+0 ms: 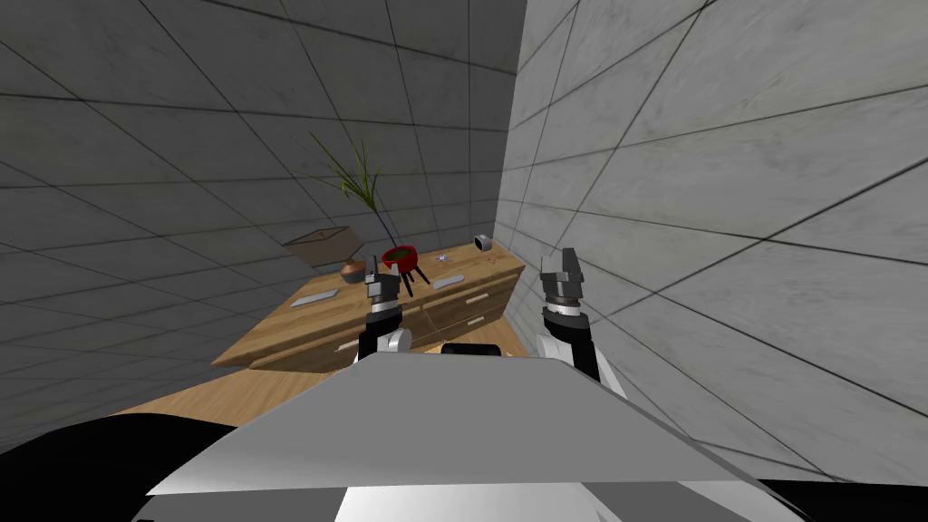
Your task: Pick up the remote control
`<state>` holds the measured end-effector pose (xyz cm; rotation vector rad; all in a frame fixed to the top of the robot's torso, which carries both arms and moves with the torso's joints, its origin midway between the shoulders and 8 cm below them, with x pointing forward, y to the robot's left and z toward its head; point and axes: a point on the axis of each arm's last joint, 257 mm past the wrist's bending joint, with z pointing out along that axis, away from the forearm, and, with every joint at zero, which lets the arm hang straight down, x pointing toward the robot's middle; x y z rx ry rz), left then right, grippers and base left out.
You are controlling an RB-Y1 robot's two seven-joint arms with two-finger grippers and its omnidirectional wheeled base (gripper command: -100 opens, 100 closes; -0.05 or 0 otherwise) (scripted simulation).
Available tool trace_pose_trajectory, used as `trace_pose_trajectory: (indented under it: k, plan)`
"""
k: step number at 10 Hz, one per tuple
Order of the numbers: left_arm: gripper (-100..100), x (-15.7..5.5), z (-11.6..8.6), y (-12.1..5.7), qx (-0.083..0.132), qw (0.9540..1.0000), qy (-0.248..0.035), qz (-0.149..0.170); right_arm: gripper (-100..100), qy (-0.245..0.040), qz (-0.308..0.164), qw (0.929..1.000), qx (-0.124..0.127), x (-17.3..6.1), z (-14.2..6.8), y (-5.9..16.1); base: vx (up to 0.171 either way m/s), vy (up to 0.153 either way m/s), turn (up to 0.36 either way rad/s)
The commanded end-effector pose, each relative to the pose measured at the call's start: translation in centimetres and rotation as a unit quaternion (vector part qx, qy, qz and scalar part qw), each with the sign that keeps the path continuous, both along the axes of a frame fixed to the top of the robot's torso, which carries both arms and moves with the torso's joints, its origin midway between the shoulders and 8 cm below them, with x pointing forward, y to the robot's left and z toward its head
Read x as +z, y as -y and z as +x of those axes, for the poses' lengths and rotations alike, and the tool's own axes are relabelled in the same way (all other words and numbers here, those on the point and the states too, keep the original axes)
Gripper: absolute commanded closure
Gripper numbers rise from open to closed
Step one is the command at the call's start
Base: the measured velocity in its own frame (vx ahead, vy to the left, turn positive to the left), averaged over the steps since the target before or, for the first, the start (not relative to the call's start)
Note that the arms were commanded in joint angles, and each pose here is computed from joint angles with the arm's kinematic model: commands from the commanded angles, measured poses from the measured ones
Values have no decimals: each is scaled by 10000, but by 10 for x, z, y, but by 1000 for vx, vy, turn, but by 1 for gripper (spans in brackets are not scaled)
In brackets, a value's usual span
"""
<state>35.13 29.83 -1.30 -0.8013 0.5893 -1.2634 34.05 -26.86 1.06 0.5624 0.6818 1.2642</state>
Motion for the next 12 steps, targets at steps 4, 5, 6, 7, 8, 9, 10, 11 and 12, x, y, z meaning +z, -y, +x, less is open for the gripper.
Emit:
trace_pose_trajectory:
  k: [4, 5, 6, 7, 8, 9, 10, 11, 12]
  plan:
    - [-100, -26, 0, -24, -85, 9978, -609, 266, 0, 1, 0, 10000, 0, 0, 0, 0, -56, -15, -45]
    - [-100, -35, -1, -36, -62, 9963, -820, 269, 0, 1, 0, 10000, 1, 0, 0, 0, -102, -27, -83]
    - [-100, -45, -3, -49, -23, 9942, -1051, 246, 0, 1, 0, 10000, 1, 0, 0, 0, -87, -36, -125]
    - [-100, -56, -6, -64, 33, 9915, -1287, 200, 0, 1, 1, 10000, 1, 0, 0, 0, -105, -48, -100]
    - [-100, -57, -6, -64, 32, 9913, -1304, 196, 0, 1, 1, 10000, 1, 0, 0, 0, -87, -34, -17]
    - [-100, -68, -10, -80, 100, 9878, -1549, 124, 0, 1, 0, 10000, 0, 0, 0, 0, -67, -31, -82]
    - [-100, -69, -10, -80, 99, 9875, -1571, 120, 0, 1, 0, 10000, 1, 0, 0, 0, -43, -18, -48]
    - [-100, -81, -15, -97, 178, 9829, -1835, 19, 0, 0, 0, 10000, 0, 0, 0, 0, -55, -24, -125]
    - [-100, -90, -22, -113, 259, 9786, -2039, -66, 0, 1, 0, 10000, 1, 0, 0, 0, -84, -52, -178]
